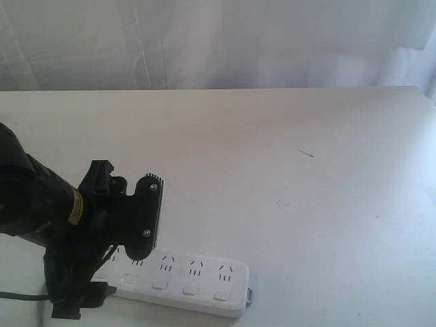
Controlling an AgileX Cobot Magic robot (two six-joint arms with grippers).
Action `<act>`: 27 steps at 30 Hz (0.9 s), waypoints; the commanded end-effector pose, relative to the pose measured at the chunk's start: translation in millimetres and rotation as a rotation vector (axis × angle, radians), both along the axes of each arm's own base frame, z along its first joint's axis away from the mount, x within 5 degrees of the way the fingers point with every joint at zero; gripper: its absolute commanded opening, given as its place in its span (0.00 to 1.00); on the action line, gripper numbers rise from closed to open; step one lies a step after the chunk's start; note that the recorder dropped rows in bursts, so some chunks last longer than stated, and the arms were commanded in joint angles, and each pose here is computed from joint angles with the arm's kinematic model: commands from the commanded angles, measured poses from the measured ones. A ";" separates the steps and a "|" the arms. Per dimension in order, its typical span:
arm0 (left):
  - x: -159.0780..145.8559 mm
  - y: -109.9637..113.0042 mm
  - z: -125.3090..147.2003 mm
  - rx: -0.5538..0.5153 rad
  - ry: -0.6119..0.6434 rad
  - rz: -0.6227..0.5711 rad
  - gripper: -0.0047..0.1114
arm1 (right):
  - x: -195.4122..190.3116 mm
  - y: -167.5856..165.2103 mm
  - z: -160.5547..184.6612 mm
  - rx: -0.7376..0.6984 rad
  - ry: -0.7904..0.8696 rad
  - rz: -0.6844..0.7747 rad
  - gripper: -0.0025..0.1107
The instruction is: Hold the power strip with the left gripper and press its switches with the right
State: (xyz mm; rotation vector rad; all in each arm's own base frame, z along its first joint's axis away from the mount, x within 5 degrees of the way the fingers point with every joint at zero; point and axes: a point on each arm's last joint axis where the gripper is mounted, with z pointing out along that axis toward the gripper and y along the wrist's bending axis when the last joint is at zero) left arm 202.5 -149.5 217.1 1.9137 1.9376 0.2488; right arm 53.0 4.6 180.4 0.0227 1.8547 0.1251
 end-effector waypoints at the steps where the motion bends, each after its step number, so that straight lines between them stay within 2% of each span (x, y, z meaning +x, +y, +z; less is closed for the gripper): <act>1: -1.5 2.4 0.8 0.002 0.022 0.025 0.95 | 0.1 -0.3 0.9 -0.002 -0.016 -0.004 0.02; 10: -0.6 1.1 1.4 -0.013 0.011 0.025 0.95 | 0.1 -0.3 0.9 -0.002 -0.016 -0.004 0.02; 14: -2.7 1.2 0.0 -0.025 0.046 0.061 0.95 | 0.1 -0.3 0.9 -0.002 -0.016 -0.004 0.02; 18: -1.1 5.3 -2.4 0.052 0.041 0.037 0.94 | 0.1 -0.3 0.9 -0.002 -0.016 -0.004 0.02; 22: 4.4 3.0 -8.1 0.121 0.102 0.051 0.94 | 0.1 -0.3 0.9 -0.002 -0.016 -0.004 0.02; 27: 13.8 -4.3 -23.0 0.191 0.157 0.004 0.94 | 0.1 -0.3 0.9 -0.002 -0.016 -0.004 0.02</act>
